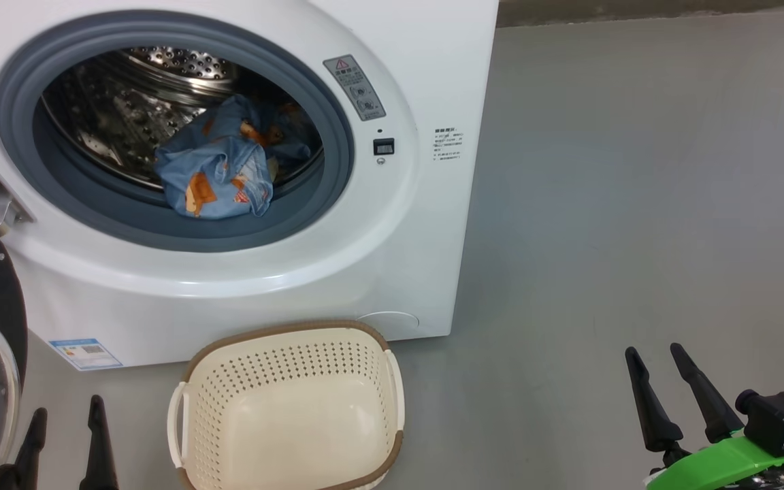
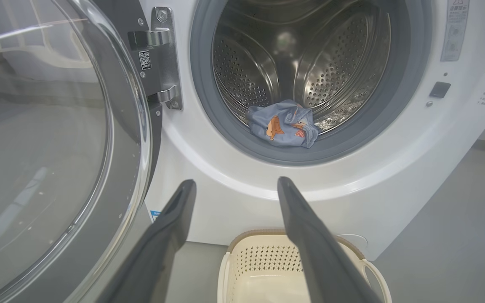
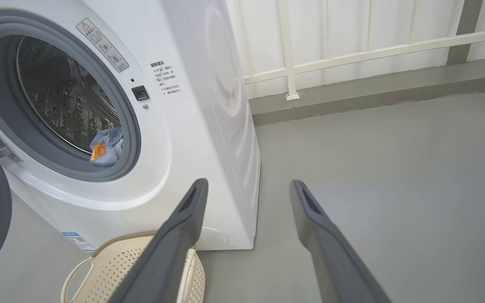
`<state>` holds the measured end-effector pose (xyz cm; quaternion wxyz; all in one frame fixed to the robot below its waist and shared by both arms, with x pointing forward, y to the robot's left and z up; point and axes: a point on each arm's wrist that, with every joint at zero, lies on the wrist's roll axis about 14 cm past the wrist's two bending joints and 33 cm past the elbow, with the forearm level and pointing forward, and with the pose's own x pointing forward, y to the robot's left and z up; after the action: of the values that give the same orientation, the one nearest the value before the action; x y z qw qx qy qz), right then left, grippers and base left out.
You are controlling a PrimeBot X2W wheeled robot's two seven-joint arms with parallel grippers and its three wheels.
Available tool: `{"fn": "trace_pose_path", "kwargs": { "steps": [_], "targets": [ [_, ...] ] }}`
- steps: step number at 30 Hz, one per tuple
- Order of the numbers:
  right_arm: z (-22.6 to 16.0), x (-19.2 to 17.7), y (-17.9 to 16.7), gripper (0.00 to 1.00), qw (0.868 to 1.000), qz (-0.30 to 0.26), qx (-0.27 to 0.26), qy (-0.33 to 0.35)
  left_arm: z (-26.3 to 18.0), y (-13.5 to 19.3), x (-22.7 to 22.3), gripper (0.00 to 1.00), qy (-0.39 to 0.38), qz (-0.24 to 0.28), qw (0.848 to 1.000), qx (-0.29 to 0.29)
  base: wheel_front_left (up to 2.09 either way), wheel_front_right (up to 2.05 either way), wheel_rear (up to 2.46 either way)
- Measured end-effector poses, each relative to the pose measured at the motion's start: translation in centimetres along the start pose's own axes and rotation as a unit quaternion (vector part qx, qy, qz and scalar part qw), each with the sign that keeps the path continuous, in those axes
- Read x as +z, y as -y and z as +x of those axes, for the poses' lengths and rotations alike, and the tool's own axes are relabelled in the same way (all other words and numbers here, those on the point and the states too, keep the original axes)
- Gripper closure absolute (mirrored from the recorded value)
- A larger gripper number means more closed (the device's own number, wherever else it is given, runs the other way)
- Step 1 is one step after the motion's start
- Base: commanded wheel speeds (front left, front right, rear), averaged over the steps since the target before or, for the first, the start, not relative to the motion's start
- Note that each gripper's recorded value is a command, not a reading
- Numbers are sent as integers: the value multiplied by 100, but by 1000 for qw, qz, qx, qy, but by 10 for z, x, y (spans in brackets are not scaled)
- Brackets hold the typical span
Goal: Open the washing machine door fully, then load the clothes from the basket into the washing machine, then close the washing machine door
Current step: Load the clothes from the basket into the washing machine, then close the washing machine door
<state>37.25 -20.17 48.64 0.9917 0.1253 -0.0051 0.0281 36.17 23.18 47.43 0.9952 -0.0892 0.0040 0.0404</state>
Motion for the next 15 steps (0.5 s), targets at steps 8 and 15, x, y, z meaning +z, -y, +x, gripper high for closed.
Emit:
{"fn": "trace_pose_path", "kwargs": {
  "steps": [8,15],
  "targets": [
    [-5,-2,2,0,1000,0,-4,-4,-1,2,3,0,4,0,1000,-3,0,0,0],
    [-5,-3,2,0,1000,0,-4,-5,0,3,5,0,8,0,1000,-4,0,0,0]
  ]
}}
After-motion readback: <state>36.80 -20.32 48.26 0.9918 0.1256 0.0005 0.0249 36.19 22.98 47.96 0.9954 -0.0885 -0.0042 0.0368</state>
